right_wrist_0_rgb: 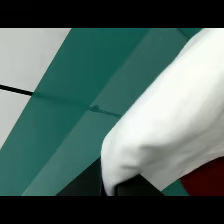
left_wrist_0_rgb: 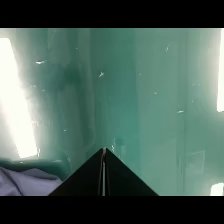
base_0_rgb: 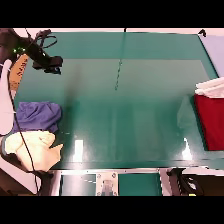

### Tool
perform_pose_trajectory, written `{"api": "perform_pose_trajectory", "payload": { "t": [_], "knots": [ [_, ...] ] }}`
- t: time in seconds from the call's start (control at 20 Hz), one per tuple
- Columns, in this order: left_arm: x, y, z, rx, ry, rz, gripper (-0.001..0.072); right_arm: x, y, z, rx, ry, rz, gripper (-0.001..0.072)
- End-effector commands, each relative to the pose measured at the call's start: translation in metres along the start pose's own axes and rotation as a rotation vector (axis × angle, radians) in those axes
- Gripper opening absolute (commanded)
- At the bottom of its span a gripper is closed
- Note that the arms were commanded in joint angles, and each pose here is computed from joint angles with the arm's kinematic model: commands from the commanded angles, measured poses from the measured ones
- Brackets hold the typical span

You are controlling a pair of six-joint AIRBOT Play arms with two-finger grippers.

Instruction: Fold the shirts.

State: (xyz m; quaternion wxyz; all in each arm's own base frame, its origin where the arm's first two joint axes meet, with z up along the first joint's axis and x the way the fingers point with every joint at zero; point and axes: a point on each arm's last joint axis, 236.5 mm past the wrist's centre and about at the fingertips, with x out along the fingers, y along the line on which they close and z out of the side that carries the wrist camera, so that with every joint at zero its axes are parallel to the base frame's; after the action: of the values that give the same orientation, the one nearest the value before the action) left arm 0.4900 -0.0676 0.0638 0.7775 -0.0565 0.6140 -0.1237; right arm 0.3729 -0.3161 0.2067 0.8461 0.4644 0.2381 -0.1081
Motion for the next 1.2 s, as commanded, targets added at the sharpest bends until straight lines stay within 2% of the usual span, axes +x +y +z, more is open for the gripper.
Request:
{"api": "perform_pose_trajectory", "payload": {
  "t": [0.0, 0.3, 0.85, 0.9, 0.95, 1.0, 1.05, 1.15],
  "knots": [
    [-0.001, -0.001, -0.007, 0.001, 0.029, -0.002, 0.0029, -0.034, -0.020, -0.003, 0.035, 0.002, -0.079, 0.0012],
    [-0.001, -0.002, -0.009, 0.001, 0.036, -0.006, 0.0029, -0.078, -0.072, -0.039, 0.096, 0.087, -0.371, 0.0012],
    [0.001, -0.001, -0.010, 0.001, 0.041, -0.006, 0.0029, -0.123, -0.227, -0.193, 0.488, 0.489, -0.954, 0.0013],
    [0.001, -0.001, -0.010, 0.000, 0.041, -0.006, 0.0029, -0.127, -0.233, -0.199, 0.495, 0.506, -0.984, 0.0033],
    [0.001, -0.001, -0.010, 0.000, 0.041, -0.006, 0.0029, -0.126, -0.233, -0.203, 0.500, 0.516, -0.984, 0.0193],
    [0.001, -0.002, -0.010, 0.000, 0.040, -0.007, 0.0029, -0.127, -0.232, -0.205, 0.506, 0.528, -0.984, 0.0447],
    [0.001, -0.002, -0.010, 0.000, 0.041, -0.011, 0.0029, -0.129, -0.229, -0.208, 0.514, 0.545, -0.983, 0.0551],
    [0.001, -0.002, -0.009, 0.001, 0.036, -0.010, 0.0029, -0.133, -0.220, -0.207, 0.556, 0.543, -0.986, 0.0551]
  ]
}}
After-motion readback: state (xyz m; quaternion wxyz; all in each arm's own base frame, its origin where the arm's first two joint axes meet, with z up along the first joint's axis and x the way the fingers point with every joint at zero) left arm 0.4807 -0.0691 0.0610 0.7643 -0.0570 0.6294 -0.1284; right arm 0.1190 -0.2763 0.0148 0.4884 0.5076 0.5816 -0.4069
